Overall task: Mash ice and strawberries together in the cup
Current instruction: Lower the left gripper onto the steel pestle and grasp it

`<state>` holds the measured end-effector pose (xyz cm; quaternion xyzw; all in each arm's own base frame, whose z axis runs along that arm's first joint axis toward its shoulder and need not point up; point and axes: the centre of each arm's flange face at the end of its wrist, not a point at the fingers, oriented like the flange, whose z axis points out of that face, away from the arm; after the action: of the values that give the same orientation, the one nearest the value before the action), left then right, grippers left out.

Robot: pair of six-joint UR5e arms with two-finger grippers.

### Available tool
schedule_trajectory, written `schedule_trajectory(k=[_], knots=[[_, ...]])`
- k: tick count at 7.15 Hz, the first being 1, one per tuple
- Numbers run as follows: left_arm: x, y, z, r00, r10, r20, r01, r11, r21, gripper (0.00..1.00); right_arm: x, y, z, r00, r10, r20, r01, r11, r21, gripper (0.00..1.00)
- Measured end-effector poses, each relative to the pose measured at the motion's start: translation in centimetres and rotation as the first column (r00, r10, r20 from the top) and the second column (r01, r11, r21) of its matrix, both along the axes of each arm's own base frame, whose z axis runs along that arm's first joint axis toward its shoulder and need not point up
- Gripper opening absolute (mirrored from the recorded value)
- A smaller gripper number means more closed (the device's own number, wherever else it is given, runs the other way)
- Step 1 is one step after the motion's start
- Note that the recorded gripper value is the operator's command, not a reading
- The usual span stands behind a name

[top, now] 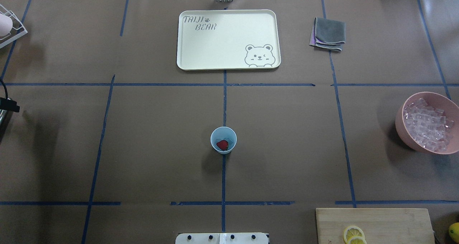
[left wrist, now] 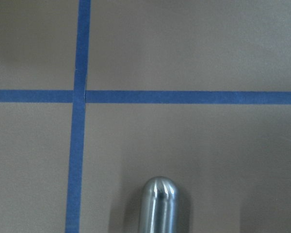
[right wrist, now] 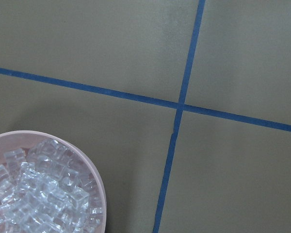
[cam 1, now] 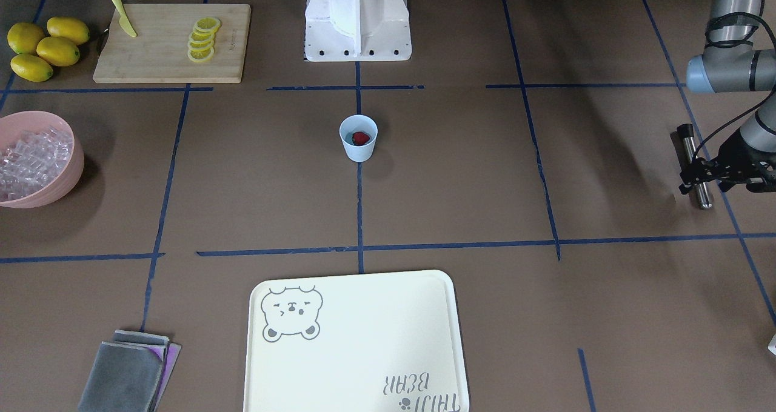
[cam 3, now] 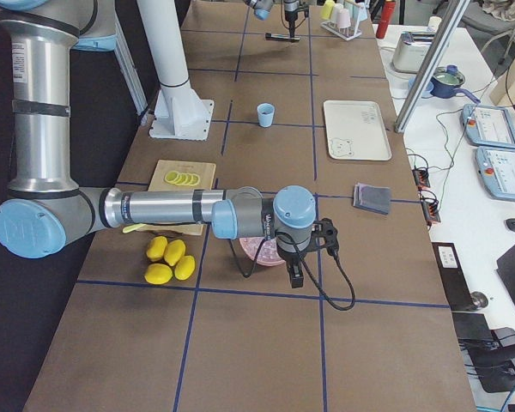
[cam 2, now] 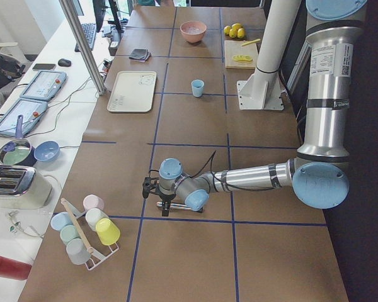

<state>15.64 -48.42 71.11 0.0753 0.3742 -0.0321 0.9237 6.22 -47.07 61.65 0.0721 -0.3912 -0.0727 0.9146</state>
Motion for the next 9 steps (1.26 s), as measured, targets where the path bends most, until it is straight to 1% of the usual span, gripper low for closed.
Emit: schedule_trajectory(k=[2,4,5,6,7,9], knots=[[0.11,0.18,0.11,1.000,0.004,0.003,-0.004,1.000,0.001,0.72,0.00,0.01,0.01,1.000,0.002,0.000,-0.002,1.000,-0.002,0.99],[-0.01,0.50,0.33,1.000,0.007,0.001,-0.007,1.000,0.006,0.38,0.00,-0.03,-0.03,1.000,0.002,0.000,-0.002,1.000,-0.001,0.99],[-0.08,0.64,0.42,1.000,0.008,0.000,-0.008,1.000,0.009,0.19,0.00,-0.08,-0.08,1.000,0.002,0.000,-0.002,1.000,0.000,0.99],[-0.13,0.71,0.44,1.000,0.008,-0.001,-0.008,1.000,0.011,0.06,0.01,-0.12,-0.12,1.000,0.002,-0.001,-0.002,1.000,0.001,0.99],[-0.14,0.71,0.38,1.000,0.009,-0.003,-0.009,1.000,0.015,0.00,0.01,-0.14,-0.13,1.000,0.002,-0.001,-0.002,1.000,0.001,0.99],[-0.25,0.73,0.17,1.000,0.008,-0.009,-0.008,1.000,0.020,0.00,0.01,-0.15,-0.15,1.000,0.002,-0.001,-0.002,1.000,0.001,0.99]])
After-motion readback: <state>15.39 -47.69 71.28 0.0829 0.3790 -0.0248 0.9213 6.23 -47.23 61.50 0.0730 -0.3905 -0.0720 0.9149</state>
